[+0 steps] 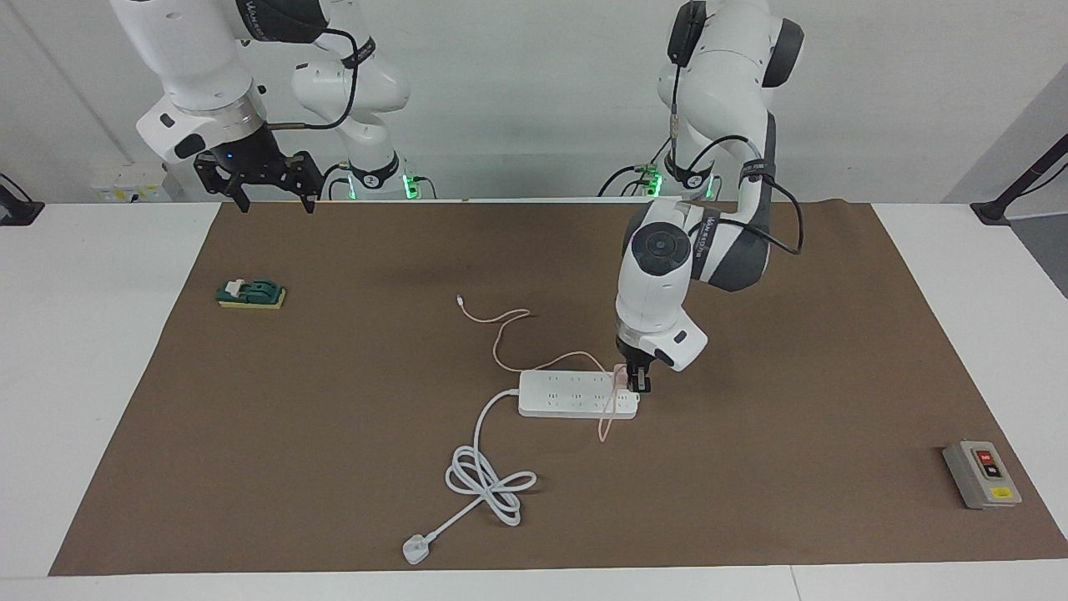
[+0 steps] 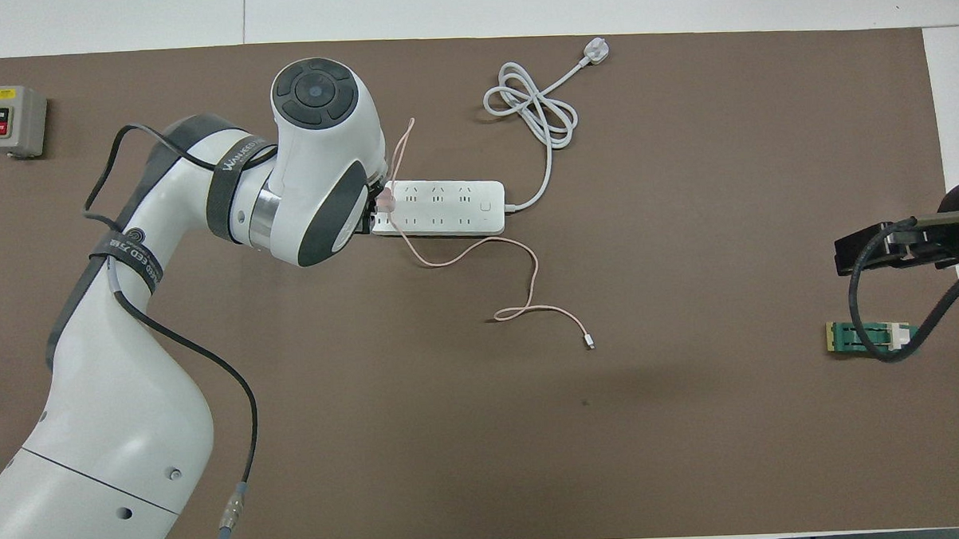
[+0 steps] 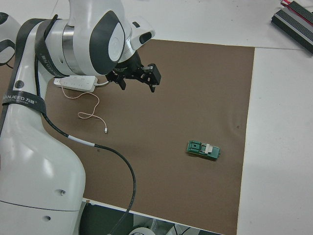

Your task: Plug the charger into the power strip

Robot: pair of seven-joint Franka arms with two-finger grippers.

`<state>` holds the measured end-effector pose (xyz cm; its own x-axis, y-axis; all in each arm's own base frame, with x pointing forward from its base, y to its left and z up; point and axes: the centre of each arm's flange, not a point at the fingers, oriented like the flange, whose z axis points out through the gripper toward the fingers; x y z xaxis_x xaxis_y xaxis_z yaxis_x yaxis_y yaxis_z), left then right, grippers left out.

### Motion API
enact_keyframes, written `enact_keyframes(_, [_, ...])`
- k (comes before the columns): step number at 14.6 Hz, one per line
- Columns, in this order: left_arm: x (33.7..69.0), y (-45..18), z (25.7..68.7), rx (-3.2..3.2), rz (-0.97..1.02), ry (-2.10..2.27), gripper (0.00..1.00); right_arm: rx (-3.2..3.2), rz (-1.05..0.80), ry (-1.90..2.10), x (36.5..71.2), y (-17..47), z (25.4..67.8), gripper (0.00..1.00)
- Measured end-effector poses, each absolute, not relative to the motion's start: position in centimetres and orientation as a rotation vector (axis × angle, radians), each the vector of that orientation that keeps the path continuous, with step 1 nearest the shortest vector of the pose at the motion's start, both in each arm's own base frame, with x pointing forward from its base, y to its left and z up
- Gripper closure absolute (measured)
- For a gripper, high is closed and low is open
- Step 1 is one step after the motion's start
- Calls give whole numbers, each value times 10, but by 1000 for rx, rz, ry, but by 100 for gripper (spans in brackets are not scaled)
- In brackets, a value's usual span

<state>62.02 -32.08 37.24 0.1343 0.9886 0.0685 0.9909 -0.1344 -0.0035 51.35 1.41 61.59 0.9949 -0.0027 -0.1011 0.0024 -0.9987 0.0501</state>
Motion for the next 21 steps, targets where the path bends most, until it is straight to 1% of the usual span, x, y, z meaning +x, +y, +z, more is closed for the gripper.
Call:
enact_keyframes(6, [611, -317, 365, -2352, -71, -1994, 69, 3088, -156, 0, 513, 14, 616, 0])
enact_keyframes(12, [624, -296, 409, -2520, -119, -1870, 69, 3088, -156, 0, 513, 14, 616, 0])
enact_keyframes(15, [619, -287, 433, -2657, -106, -1626, 69, 3088, -156, 0, 513, 14, 616, 0])
enact_keyframes(17, [623, -247, 447, -2697, -49, -1468, 69, 3088, -156, 0, 513, 14, 616, 0])
enact_keyframes(21, [633, -119, 480, -2739, 86, -1236, 69, 3088, -156, 0, 513, 14, 616, 0])
